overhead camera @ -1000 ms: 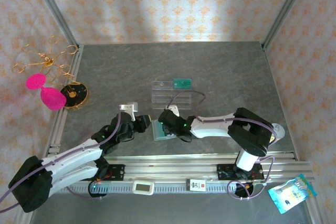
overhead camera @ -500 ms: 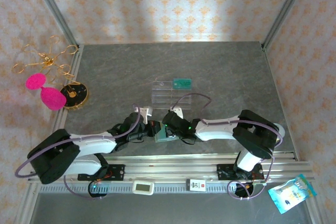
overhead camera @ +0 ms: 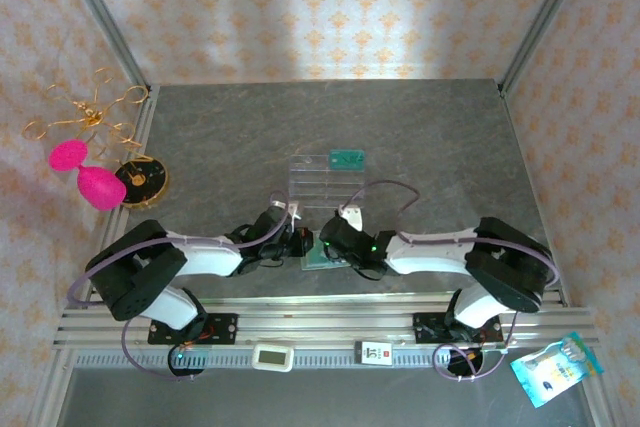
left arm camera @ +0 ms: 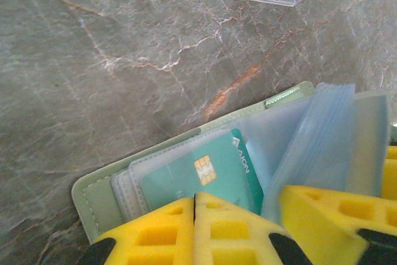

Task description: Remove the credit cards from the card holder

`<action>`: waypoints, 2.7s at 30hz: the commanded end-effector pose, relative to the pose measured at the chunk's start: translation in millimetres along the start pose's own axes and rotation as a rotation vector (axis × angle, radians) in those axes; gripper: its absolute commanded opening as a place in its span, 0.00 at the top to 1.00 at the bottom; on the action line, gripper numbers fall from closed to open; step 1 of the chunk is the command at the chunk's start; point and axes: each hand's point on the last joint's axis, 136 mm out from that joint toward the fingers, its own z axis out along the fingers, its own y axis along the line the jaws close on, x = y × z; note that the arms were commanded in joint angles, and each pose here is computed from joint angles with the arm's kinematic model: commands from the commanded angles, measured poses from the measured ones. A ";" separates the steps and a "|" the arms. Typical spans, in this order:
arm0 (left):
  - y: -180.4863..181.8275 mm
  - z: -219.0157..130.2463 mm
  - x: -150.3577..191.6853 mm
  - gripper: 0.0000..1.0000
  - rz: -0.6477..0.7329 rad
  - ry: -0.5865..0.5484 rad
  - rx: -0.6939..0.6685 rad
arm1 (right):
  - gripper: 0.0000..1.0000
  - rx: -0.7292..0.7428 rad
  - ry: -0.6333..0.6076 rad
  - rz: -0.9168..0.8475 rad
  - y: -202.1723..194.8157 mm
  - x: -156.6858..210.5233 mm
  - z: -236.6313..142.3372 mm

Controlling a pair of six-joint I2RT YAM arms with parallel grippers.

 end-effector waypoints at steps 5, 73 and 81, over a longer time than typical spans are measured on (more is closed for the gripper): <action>17.2 6.8 18.7 1.00 0.030 0.085 -0.070 | 0.65 0.219 -0.042 0.032 -70.2 8.9 -21.8; -73.0 -1.2 -0.7 1.00 0.242 0.064 0.050 | 1.00 -0.115 0.110 0.297 -64.1 37.4 -9.7; -43.5 -18.8 -0.7 1.00 0.168 -0.004 0.040 | 1.00 -0.112 0.103 0.288 -52.9 27.9 -11.8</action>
